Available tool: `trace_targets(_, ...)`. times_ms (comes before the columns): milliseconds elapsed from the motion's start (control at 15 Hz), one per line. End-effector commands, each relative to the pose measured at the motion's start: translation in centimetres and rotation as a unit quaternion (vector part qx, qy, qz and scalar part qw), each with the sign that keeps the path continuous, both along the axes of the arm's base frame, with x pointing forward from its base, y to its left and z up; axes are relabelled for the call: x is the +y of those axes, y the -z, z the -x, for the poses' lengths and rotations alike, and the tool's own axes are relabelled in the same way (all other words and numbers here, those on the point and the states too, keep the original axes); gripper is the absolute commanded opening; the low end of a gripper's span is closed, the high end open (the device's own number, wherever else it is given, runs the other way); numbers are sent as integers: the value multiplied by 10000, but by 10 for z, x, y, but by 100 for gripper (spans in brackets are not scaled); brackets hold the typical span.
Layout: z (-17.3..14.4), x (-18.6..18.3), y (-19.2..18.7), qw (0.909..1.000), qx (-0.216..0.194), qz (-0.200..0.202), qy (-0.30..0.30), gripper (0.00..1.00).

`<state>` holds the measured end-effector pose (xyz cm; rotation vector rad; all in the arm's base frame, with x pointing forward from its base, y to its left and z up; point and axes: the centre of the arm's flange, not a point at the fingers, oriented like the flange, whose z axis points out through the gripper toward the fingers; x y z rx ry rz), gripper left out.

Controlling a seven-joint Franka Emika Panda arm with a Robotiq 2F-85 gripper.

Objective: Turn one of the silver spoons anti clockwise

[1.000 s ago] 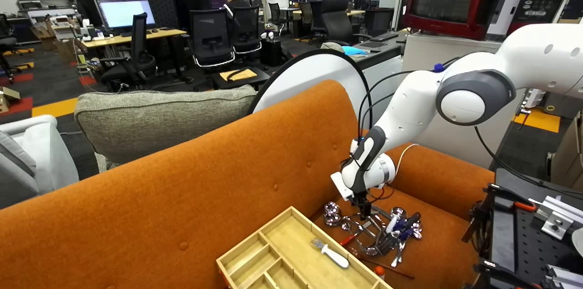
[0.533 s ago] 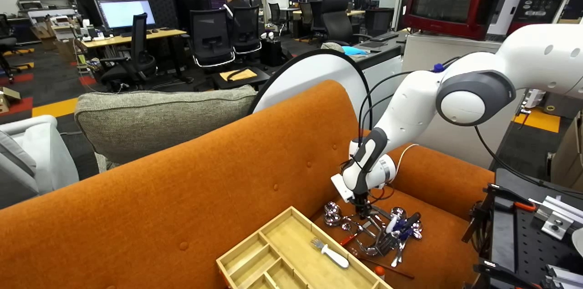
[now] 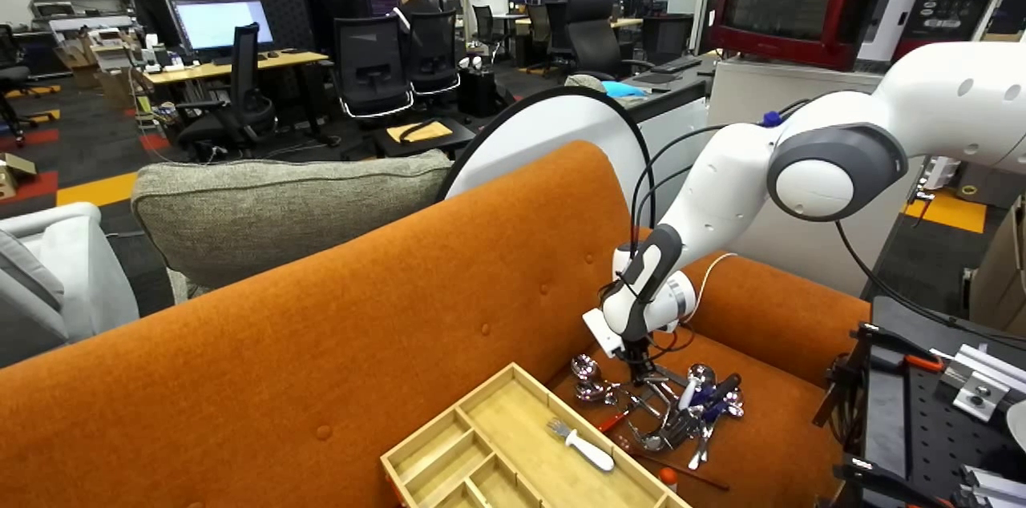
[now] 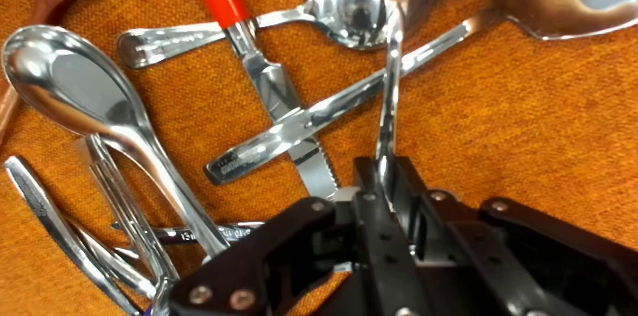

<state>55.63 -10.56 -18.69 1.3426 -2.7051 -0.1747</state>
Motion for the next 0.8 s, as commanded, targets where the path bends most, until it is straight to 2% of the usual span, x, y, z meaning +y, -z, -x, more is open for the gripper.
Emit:
trace_targets(0,-35,-10,66,9999,133,-4,71,3)
trace_targets(333,-45,-26,57,9996,-237,-110,67,3)
trace_targets(733,-44,-22,24,9946,-693,-640,-432,3)
